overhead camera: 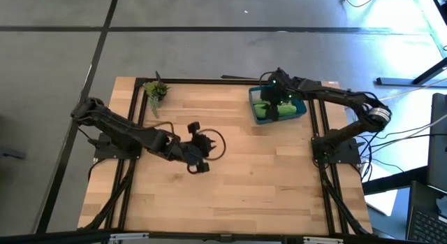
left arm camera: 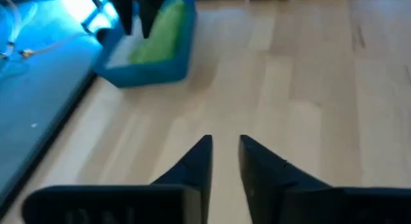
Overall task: Roll microfiber towels into tight, uniform cylinder then place into a basket
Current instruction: Return to Home Position
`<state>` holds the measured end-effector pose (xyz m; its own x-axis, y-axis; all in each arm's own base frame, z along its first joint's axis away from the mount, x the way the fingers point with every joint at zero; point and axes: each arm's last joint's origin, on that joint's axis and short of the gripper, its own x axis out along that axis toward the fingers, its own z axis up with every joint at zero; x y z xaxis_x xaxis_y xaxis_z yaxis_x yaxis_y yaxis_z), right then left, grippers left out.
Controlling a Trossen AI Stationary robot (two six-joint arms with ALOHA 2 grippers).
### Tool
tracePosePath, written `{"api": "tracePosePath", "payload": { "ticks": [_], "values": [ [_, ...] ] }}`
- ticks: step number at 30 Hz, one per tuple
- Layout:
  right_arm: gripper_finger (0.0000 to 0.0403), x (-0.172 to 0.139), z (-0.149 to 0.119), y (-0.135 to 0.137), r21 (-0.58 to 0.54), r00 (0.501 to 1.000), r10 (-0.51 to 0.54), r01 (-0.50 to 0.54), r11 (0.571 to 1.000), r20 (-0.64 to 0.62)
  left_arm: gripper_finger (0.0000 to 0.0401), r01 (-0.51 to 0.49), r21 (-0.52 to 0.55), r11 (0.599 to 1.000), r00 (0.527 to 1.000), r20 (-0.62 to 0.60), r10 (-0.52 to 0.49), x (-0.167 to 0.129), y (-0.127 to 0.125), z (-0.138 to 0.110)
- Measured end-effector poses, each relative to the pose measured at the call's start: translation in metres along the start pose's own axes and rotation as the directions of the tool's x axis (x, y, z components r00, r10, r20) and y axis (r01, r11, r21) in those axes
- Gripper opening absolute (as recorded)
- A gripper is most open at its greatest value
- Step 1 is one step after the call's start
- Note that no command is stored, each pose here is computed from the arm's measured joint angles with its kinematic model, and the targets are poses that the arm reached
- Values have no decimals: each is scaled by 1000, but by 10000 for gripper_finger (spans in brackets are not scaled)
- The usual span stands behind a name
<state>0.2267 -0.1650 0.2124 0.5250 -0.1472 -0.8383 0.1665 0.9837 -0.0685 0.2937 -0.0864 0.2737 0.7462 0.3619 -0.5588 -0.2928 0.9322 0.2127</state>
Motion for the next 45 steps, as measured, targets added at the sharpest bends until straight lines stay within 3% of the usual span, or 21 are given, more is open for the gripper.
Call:
{"api": "tracePosePath", "payload": {
  "ticks": [5,9,13,19,23,28,33,41,45],
  "values": [
    [100,-50,23,15,-73,987,-56,68,995,150,8,-27,7,1000,997,69,26,-19,23,13],
    [18,-84,22,29,-151,964,-14,56,987,265,3,-32,32,999,997,66,30,-32,36,14],
    [13,-113,15,45,-219,918,38,54,974,394,1,-48,37,998,999,21,47,-40,48,9],
    [5,-140,-7,71,-285,821,84,98,953,565,0,-15,60,998,997,70,11,-50,58,4],
    [4,-140,-25,86,-309,746,179,38,950,642,0,140,89,986,967,203,-155,-50,63,-8],
    [4,-126,-46,100,-316,697,235,-14,949,677,0,328,144,934,844,398,-358,-47,85,-29],
    [2,-106,-62,108,-333,664,269,-32,942,698,0,383,111,917,791,473,-387,-31,112,-61],
    [3,-82,-79,113,-325,674,309,-107,940,672,0,329,21,944,835,461,-301,-22,135,-104],
    [3,-72,-88,116,-382,645,393,-166,909,656,0,346,40,938,812,488,-320,-26,133,-124]
  ]
}}
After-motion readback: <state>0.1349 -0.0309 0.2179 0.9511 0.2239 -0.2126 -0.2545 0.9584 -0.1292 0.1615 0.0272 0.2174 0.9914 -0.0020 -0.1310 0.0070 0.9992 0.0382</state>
